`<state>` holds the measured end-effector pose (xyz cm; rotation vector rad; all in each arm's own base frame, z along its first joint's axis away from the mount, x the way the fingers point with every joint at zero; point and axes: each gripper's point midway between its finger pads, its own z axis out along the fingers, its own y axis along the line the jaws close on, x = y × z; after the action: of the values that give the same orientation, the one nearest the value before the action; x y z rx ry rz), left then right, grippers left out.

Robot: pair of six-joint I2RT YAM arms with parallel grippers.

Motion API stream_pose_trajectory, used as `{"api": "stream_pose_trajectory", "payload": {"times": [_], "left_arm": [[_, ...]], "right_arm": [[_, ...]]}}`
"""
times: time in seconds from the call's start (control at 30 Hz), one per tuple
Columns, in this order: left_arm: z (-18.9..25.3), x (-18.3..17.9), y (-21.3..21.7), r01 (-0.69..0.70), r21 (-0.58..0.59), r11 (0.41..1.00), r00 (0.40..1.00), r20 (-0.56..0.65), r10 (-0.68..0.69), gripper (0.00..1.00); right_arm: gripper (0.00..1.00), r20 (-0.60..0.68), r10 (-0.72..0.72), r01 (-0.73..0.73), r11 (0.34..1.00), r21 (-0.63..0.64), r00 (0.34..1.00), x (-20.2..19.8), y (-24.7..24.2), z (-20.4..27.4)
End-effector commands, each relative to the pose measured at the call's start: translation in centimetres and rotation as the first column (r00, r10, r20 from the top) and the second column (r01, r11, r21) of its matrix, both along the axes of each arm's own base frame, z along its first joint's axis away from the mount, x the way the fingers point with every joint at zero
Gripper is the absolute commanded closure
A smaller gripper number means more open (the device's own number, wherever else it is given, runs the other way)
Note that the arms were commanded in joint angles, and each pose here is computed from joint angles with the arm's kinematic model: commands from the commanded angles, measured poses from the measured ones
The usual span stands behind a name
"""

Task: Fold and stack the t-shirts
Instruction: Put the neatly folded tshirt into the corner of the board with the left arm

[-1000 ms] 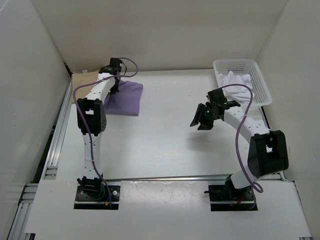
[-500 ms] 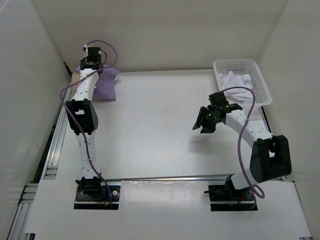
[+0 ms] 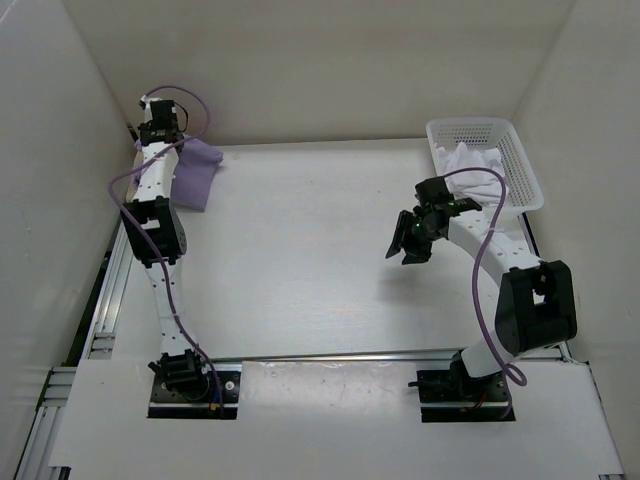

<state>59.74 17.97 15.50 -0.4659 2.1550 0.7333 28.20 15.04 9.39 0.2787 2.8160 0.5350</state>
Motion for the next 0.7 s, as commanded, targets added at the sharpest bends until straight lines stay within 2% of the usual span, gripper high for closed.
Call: {"api": "stream_pose_trajectory", "payload": {"times": [0.0, 0.1, 0.23, 0.33, 0.5, 0.63, 0.67], "left_arm": [[0.1, 1.2, 2.0, -0.039, 0.017, 0.999, 0.997, 0.06, 0.038, 0.75], [-0.7, 1.2, 4.2, -0.116, 0.058, 0.992, 0.991, 0.075, 0.111, 0.32], [0.0, 1.2, 8.1, -0.264, 0.124, 0.957, 0.955, 0.175, 0.24, 0.17], [1.5, 1.3, 9.3, -0.316, 0.134, 0.939, 0.927, 0.253, 0.276, 0.15], [6.5, 0.5, 10.4, -0.356, 0.124, 0.926, 0.884, 0.365, 0.291, 0.15], [6.3, -0.5, 10.3, -0.364, 0.131, 0.922, 0.89, 0.341, 0.303, 0.15], [4.4, -0.6, 9.0, -0.338, 0.138, 0.931, 0.913, 0.289, 0.289, 0.15]], "right_arm": [[0.47, -0.001, 0.019, -0.019, 1.0, -0.023, 1.0, 0.5, -0.2, 0.6], [0.47, 0.008, 0.019, -0.019, 1.0, -0.021, 1.0, 0.8, -0.1, 1.1], [0.47, 0.004, 0.027, -0.027, 1.0, -0.001, 1.0, 1.0, 0.3, 1.5], [0.47, 0.004, 0.027, -0.027, 1.0, -0.001, 1.0, 1.2, 0.4, 1.5], [0.46, 0.035, 0.036, -0.036, 0.999, 0.007, 0.999, 1.9, 0.9, 2.5], [0.45, 0.087, 0.05, -0.053, 0.998, 0.034, 0.995, 2.6, 1.4, 4.6], [0.45, 0.104, 0.058, -0.062, 0.998, 0.034, 0.993, 2.9, 1.5, 5.0]]}}
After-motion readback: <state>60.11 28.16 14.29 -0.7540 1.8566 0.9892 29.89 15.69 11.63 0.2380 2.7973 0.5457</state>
